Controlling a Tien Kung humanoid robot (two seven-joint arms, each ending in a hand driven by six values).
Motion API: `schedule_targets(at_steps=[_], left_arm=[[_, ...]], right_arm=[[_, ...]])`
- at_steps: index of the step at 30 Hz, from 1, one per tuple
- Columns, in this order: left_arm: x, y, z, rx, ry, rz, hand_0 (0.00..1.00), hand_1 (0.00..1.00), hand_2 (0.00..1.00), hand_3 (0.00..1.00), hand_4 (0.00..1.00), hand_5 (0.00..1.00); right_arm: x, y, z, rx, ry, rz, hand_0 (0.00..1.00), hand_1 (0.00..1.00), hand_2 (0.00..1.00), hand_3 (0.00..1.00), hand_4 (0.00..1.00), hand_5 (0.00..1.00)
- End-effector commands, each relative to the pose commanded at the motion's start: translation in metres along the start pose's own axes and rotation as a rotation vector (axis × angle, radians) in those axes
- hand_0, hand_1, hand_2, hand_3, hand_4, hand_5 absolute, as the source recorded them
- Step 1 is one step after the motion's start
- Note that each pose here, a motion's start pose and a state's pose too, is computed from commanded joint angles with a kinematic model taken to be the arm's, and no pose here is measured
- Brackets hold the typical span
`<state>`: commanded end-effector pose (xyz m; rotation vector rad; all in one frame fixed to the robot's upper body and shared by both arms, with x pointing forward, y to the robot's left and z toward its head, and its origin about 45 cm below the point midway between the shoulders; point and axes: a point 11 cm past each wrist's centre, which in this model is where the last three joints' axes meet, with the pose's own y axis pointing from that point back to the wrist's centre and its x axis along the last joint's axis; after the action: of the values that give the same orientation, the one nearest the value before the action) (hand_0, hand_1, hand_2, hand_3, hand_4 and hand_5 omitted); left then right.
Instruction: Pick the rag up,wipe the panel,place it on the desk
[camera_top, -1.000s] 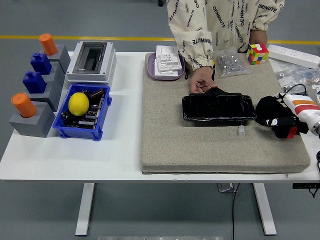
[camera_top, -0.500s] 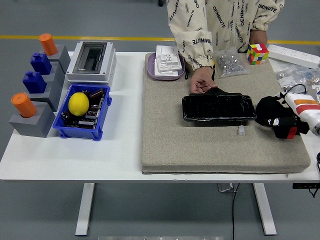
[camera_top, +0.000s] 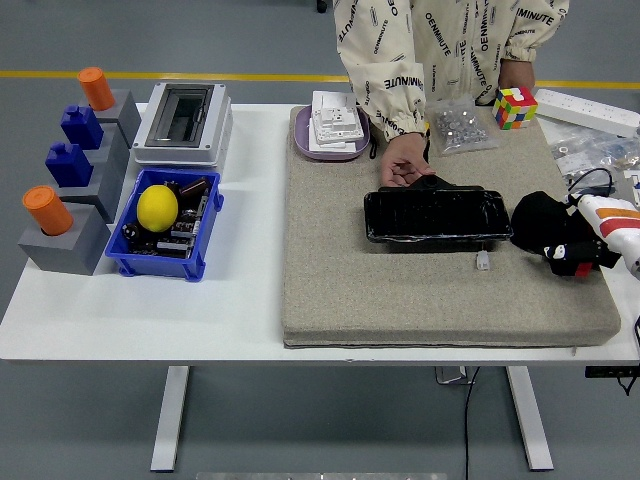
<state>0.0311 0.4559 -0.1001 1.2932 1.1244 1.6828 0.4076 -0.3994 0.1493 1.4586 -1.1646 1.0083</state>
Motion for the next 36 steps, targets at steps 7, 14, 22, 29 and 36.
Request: schedule_targets(at_steps=[7,14,22,29,36], left_arm=[[-0.001,0.000,0.003,-0.006,-0.001,-0.002,0.643,0.692,0.732,0.564,0.593,0.464],[-0.002,0.000,0.002,-0.003,0.000,-0.003,0.644,0.692,0.733,0.565,0.594,0.465],[-0.001,0.000,0.001,0.000,0.000,-0.002,0.644,0.691,0.733,0.565,0.594,0.465],[-0.001,0.000,0.002,-0.004,-0.001,-0.002,0.644,0.691,0.733,0.564,0.593,0.464],[-0.001,0.000,0.002,-0.002,-0.002,-0.002,0.642,0.691,0.732,0.565,0.593,0.465]], right_arm=[[0.005,-0.003,-0.004,0.005,-0.009,0.025,0.653,0.643,0.730,0.714,0.998,0.459],[0.004,-0.004,-0.006,-0.001,-0.019,0.026,0.657,0.645,0.730,0.715,0.998,0.458],[0.001,-0.004,-0.007,-0.002,-0.024,0.023,0.656,0.645,0.731,0.713,0.998,0.456],[0.004,-0.009,-0.012,0.006,-0.027,0.034,0.655,0.644,0.727,0.709,0.998,0.455],[0.004,-0.012,-0.018,0.012,-0.037,0.042,0.655,0.643,0.728,0.698,0.998,0.455]])
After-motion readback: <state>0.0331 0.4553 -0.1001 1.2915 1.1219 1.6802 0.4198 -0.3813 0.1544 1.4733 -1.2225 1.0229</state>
